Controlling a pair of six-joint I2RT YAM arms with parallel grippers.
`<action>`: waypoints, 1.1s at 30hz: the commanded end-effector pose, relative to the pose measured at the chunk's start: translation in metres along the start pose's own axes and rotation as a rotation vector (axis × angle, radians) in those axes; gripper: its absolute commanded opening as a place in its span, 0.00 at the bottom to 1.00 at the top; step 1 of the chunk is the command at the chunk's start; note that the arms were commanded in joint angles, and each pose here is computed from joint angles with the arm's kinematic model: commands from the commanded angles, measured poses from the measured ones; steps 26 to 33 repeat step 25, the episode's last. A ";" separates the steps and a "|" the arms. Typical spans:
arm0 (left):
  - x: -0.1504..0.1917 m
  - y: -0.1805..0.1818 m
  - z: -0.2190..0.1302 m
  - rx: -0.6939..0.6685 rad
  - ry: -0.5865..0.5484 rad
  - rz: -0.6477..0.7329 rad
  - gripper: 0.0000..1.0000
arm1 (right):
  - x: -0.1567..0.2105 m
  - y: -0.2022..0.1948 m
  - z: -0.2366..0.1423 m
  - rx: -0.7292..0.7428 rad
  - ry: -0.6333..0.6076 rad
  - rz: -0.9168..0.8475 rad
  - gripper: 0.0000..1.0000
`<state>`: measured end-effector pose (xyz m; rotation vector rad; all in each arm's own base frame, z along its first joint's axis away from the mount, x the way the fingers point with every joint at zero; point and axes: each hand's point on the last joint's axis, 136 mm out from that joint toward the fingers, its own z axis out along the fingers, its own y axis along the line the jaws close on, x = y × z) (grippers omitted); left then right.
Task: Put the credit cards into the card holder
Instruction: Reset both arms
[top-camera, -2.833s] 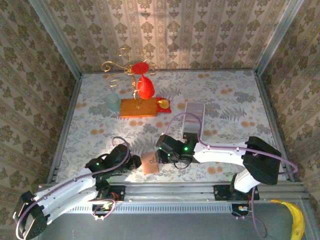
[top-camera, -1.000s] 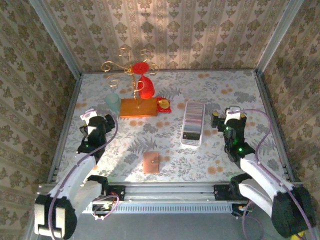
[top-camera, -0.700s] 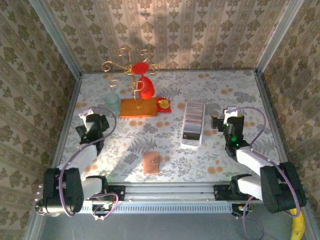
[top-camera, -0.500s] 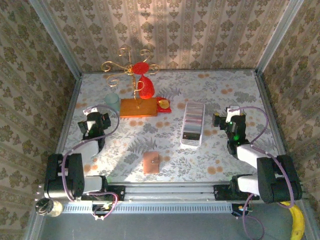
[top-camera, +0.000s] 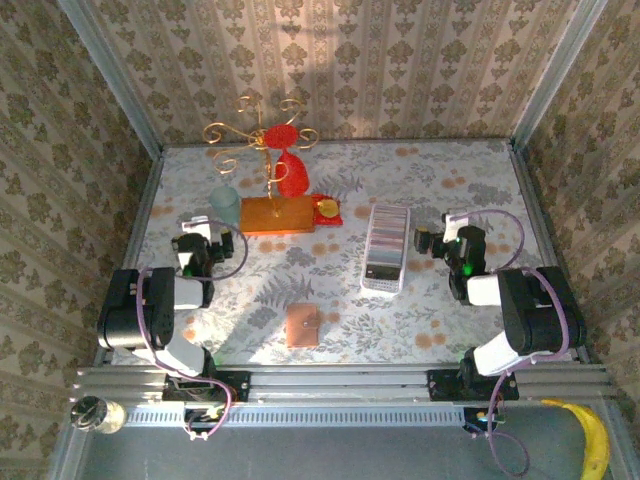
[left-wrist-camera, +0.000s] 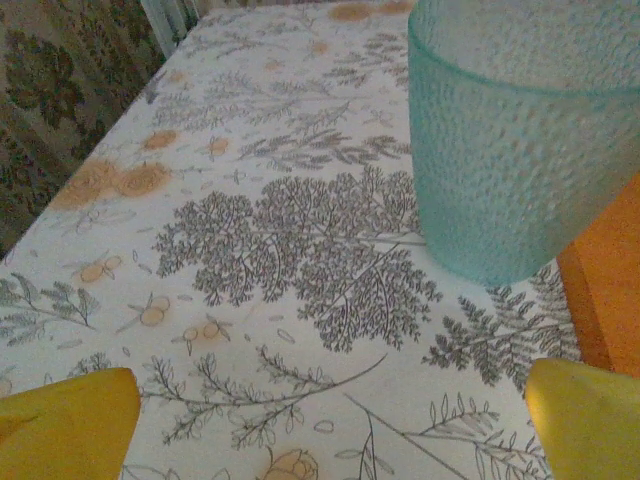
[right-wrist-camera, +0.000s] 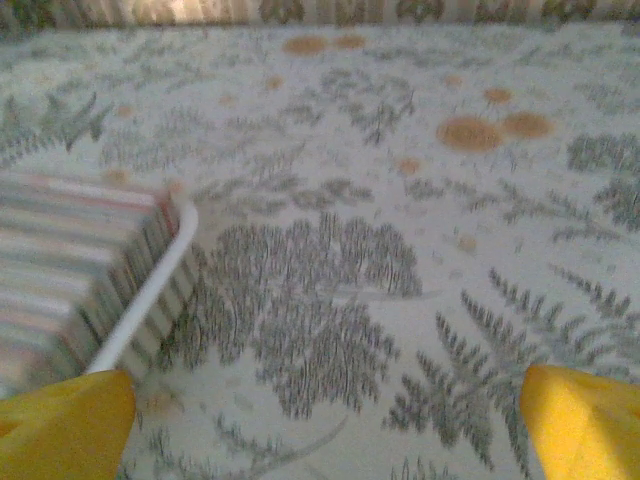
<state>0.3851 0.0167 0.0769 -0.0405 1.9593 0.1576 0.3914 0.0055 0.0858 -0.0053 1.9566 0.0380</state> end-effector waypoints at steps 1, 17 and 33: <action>-0.025 -0.001 0.002 -0.001 -0.077 0.017 1.00 | -0.013 -0.009 0.004 0.040 -0.024 0.029 1.00; -0.026 -0.004 0.001 -0.030 -0.084 0.051 1.00 | -0.014 -0.008 0.004 0.049 -0.024 0.020 1.00; -0.026 -0.004 0.001 -0.031 -0.084 0.051 1.00 | -0.014 -0.005 0.004 0.030 -0.030 0.008 1.00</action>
